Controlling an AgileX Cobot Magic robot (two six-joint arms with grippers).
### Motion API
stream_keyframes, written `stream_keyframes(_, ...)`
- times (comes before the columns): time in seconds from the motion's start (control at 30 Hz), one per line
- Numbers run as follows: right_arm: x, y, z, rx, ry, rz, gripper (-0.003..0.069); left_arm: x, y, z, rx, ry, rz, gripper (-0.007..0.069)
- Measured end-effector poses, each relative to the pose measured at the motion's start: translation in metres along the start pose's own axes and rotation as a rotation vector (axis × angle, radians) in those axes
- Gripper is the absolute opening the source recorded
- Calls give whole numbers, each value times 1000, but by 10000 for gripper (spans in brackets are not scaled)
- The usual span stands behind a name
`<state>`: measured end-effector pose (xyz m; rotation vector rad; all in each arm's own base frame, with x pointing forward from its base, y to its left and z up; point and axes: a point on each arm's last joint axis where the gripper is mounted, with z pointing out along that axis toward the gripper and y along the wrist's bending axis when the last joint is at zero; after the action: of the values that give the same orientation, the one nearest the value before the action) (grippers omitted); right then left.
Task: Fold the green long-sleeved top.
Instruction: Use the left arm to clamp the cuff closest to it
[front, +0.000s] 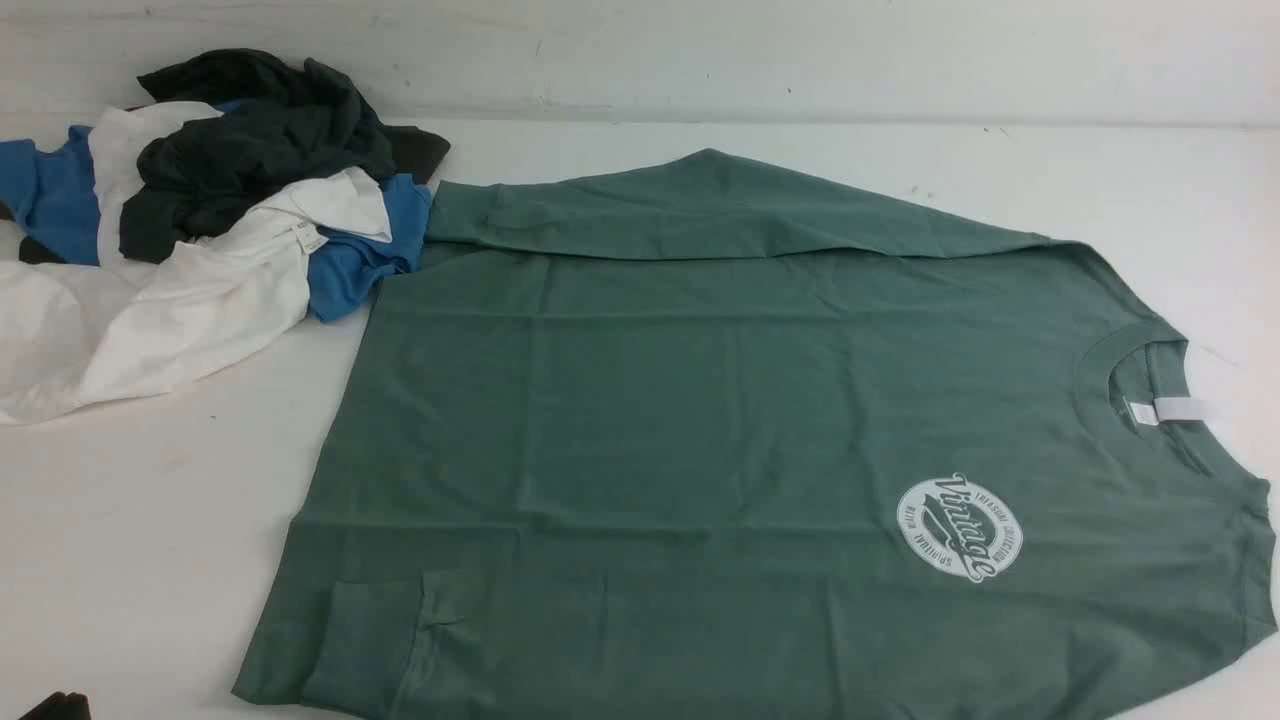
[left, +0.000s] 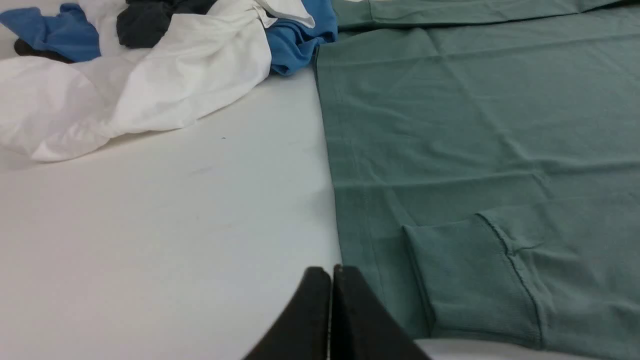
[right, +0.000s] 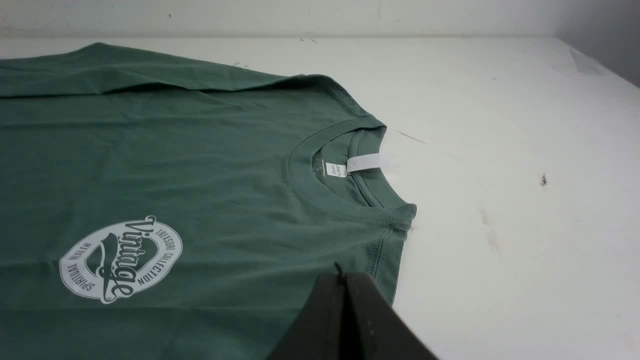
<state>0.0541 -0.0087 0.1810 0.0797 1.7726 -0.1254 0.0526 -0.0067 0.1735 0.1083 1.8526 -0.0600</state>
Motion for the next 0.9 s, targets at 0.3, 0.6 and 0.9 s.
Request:
stream_keyframes(0.3, 0, 0, 0, 0, 0, 0, -15, 0, 0, 0, -4, 0, 10, -8)
stream_keyframes(0.6, 0, 0, 0, 0, 0, 0, -15, 0, 1, 0, -15, -2, 38, -8)
stream_keyframes(0.9, 0, 0, 0, 0, 0, 0, -15, -17, 0, -1, 29, -196, -262, -8)
